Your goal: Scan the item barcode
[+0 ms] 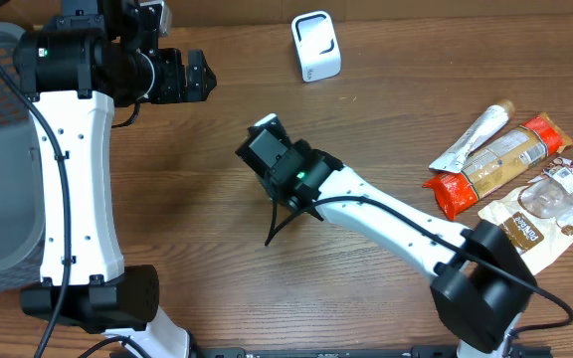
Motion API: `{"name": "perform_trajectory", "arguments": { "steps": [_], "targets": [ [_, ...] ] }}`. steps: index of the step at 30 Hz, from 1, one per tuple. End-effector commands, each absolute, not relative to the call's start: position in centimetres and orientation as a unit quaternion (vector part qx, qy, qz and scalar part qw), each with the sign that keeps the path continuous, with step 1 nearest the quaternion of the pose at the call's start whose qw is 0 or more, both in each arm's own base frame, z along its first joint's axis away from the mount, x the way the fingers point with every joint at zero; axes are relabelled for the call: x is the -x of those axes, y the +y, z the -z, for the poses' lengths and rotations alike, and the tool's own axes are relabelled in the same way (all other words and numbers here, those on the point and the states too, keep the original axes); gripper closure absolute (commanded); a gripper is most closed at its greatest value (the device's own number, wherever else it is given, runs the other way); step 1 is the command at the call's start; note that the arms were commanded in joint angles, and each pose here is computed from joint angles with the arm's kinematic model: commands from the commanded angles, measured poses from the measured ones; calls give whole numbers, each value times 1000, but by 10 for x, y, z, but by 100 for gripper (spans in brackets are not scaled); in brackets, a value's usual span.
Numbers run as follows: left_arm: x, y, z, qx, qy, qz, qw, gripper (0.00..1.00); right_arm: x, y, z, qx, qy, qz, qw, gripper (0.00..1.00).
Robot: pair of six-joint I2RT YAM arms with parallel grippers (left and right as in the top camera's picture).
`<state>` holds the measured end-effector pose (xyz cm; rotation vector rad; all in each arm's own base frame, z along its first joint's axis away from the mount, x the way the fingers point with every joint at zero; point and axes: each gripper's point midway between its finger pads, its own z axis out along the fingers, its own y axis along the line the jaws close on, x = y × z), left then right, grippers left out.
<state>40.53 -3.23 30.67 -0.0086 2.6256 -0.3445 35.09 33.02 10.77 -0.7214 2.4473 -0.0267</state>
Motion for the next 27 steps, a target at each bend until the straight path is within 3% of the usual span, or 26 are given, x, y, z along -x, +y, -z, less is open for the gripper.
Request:
{"name": "perform_trajectory", "arguments": {
  "steps": [1,9,21,24,26,27],
  "targets": [
    [-406,-33,-306,-8,962,123,246,0,-344,349,-83,307,914,-8,267,41],
    [-406,-33,-306,-8,962,123,245,1,-344,360,-41,350,896,48,269,38],
    [-406,-33,-306,-8,962,122,246,0,-340,345,16,394,882,119,229,42],
    [-406,-33,-306,-8,962,123,246,0,-339,343,23,413,875,129,219,50],
    [-406,-33,-306,-8,962,123,246,1,-338,341,24,414,875,131,216,62],
    [-406,-33,-306,-8,962,123,246,0,-338,341,24,414,875,131,215,74]
  ]
}}
